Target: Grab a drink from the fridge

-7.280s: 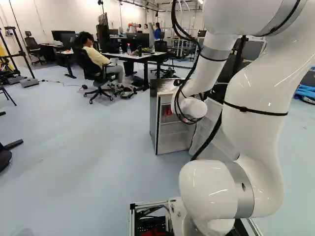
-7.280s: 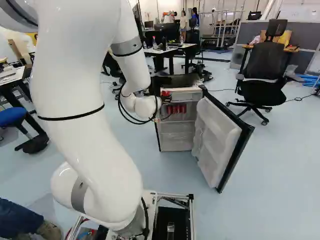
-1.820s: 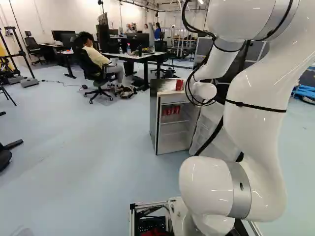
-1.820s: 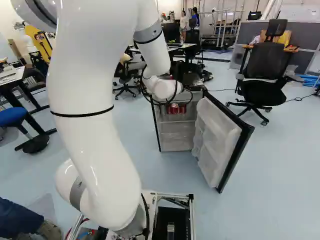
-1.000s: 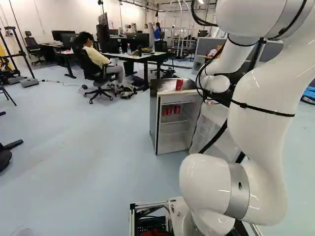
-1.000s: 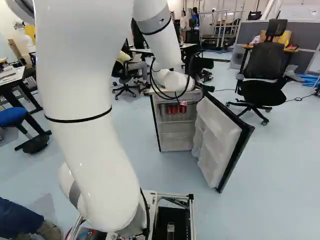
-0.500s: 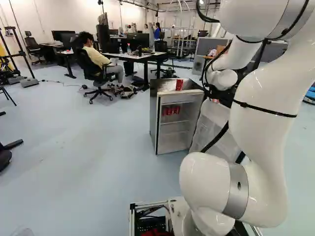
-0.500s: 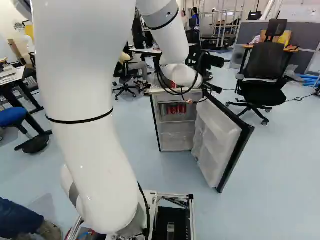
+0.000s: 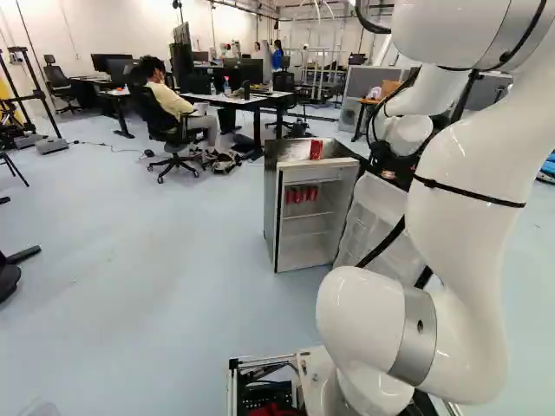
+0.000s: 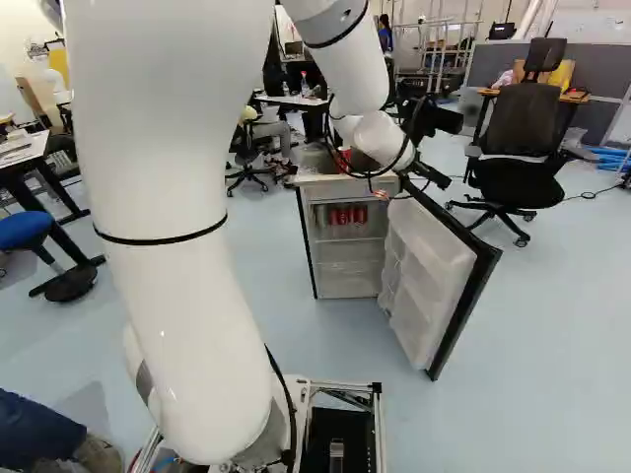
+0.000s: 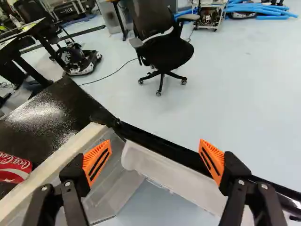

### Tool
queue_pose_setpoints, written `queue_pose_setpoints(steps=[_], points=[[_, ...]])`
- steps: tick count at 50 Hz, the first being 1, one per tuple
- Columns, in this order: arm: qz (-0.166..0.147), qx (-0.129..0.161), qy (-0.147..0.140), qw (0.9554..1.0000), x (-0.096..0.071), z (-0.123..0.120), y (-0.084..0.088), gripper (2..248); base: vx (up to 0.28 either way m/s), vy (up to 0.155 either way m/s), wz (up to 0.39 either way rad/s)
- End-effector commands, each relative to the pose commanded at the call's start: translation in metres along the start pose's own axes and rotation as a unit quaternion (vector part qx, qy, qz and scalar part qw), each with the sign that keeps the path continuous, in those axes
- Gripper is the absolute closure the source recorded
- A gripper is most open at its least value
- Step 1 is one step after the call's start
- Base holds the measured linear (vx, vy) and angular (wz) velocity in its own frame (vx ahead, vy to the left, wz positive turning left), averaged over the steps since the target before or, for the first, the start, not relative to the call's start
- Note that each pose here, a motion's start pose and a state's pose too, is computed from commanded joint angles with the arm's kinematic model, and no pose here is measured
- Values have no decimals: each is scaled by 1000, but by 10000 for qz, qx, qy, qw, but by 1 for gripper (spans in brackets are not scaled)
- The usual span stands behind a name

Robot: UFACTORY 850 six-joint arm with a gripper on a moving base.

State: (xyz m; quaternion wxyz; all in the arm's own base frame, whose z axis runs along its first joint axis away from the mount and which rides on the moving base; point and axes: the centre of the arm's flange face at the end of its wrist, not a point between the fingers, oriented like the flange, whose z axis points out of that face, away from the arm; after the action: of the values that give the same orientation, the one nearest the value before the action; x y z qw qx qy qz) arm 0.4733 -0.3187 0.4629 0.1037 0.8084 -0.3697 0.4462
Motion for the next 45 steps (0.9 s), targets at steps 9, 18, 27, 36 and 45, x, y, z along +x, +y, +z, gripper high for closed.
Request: queue_pose_setpoints(steps=[9,18,27,36,45], points=[[198,-83,-186,9996,10,1,9,3,0,0,0],[401,-150,-370,9984,19,1,18,3,0,0,0],[603,-200,-549,9965,29,2,27,3,0,0,0],[808,-235,-726,9938,39,1,35,3,0,0,0],[1011,-254,-900,9905,48,1,43,3,0,0,0]])
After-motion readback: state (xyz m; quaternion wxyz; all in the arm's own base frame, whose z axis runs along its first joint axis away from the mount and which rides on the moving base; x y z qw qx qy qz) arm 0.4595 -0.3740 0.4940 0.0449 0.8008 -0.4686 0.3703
